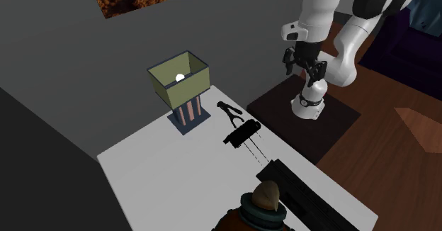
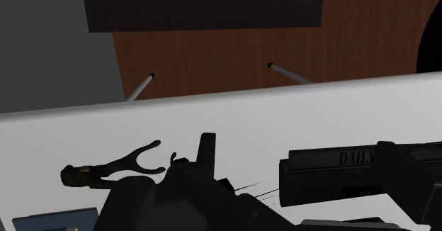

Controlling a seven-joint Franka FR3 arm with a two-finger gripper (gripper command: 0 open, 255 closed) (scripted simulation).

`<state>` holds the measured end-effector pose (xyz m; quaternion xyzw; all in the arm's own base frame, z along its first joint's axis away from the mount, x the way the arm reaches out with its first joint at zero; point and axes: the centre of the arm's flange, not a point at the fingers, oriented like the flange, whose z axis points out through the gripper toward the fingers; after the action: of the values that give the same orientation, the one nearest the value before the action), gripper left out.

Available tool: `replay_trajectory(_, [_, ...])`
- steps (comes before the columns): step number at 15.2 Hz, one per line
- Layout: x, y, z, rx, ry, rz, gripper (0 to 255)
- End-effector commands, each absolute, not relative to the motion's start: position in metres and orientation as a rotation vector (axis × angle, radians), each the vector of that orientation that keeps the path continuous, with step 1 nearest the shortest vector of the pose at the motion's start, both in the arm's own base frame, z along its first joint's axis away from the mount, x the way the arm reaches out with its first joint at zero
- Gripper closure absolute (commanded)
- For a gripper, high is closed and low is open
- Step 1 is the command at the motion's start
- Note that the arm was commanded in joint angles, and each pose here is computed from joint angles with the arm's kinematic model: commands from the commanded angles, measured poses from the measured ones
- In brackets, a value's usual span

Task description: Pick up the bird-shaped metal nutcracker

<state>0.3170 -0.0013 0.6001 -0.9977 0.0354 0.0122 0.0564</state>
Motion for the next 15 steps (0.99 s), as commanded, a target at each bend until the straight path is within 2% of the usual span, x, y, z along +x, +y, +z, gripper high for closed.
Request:
replay_trajectory(1, [0.317, -0.001, 0.6, -3.027, 0.108, 0.037, 0])
replay_trajectory(15, [0.414, -0.129, 0.498, -2.936, 0.471, 0.06, 0])
